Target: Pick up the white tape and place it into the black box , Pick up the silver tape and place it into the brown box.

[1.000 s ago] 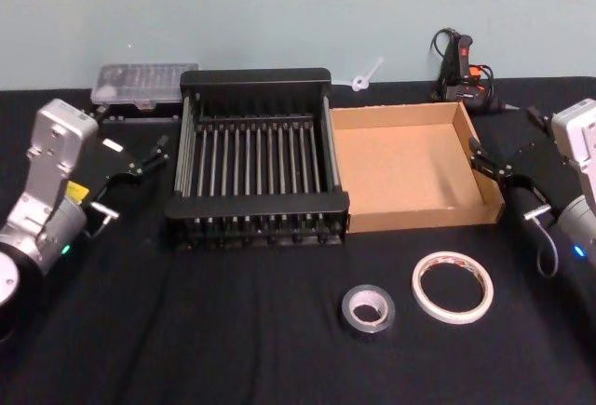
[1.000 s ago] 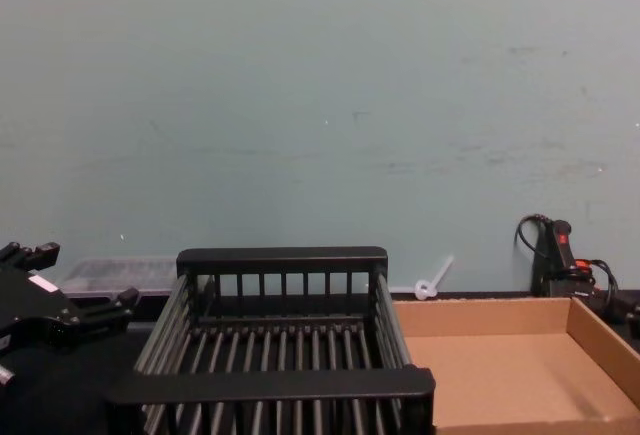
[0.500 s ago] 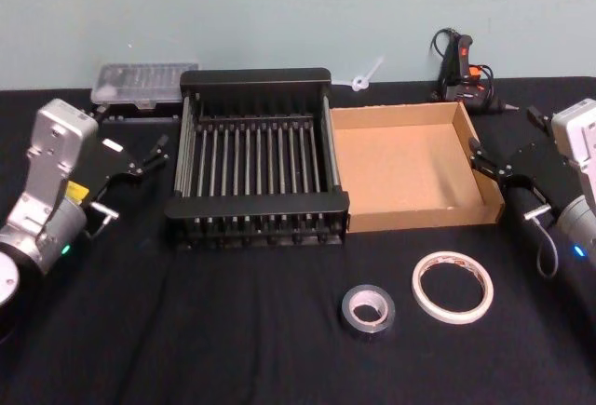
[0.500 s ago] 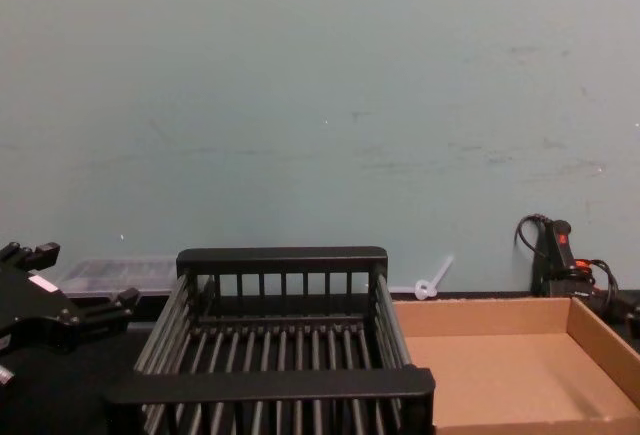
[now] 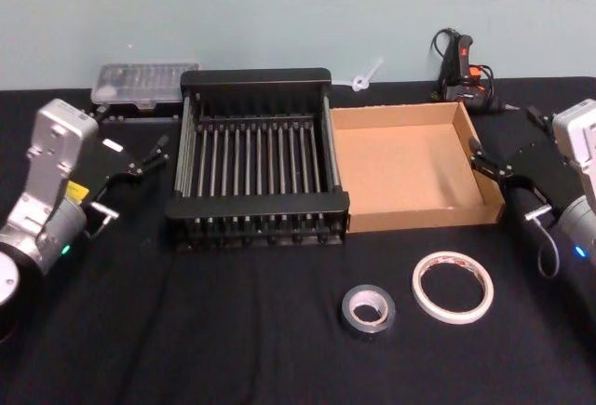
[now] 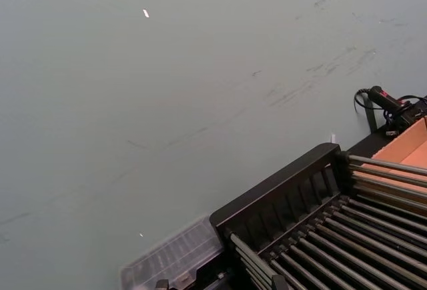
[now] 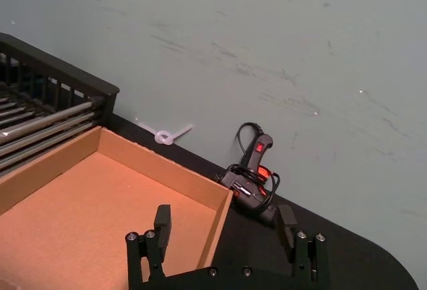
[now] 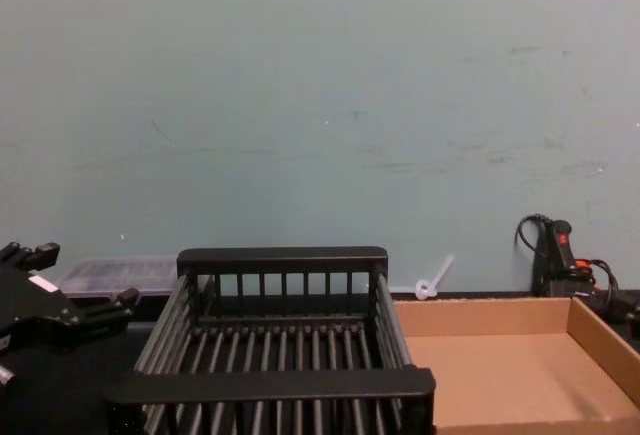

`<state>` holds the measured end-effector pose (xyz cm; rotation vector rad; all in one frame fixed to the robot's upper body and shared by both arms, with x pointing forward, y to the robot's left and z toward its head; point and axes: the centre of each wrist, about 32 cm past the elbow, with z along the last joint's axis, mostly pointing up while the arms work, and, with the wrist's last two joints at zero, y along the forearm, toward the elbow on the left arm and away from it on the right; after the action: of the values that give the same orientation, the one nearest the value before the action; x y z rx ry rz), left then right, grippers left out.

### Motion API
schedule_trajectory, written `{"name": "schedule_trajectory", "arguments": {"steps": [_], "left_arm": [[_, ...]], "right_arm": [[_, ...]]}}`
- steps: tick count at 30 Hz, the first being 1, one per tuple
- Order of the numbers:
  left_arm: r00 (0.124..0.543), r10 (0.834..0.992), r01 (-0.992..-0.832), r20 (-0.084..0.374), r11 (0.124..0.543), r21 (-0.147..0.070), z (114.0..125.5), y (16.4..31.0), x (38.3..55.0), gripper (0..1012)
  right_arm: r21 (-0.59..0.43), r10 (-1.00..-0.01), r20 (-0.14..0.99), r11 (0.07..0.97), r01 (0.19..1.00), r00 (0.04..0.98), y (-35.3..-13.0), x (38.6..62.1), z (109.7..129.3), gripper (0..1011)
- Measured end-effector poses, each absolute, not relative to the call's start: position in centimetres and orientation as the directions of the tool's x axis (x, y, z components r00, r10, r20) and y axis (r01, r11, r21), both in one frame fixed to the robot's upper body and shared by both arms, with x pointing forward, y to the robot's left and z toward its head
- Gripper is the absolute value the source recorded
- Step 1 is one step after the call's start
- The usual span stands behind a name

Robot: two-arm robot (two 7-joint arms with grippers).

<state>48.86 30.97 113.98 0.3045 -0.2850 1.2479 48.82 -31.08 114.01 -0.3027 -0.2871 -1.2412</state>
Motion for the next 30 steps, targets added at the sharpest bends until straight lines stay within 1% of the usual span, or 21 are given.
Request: {"name": "schedule_trajectory", "arguments": {"steps": [8,17,24,30], "left_arm": [[0.292,0.88,-0.955,0.374,0.287,0.07,114.0,31.0,48.9,1002],[0.292,0.88,-0.955,0.374,0.287,0.07,114.0,31.0,48.9,1001],[0.292,0.88,-0.955,0.374,0.287,0.07,114.0,31.0,48.9,1001],[0.292,0.88,-0.955,0.374,0.287,0.07,114.0,31.0,48.9,1001]], "right_arm": [[-0.056,-0.869,0.376,0.324,0.944,0.321,-31.3,48.3,114.6,1002],[-0.074,-0.863,0.357,0.357,0.931,0.359,-31.7,47.4,115.4,1002],[-0.094,-0.868,0.325,0.365,0.926,0.375,-32.0,46.6,116.3,1002],[-0.128,-0.877,0.275,0.373,0.919,0.394,-32.1,45.7,117.1,1002]]}}
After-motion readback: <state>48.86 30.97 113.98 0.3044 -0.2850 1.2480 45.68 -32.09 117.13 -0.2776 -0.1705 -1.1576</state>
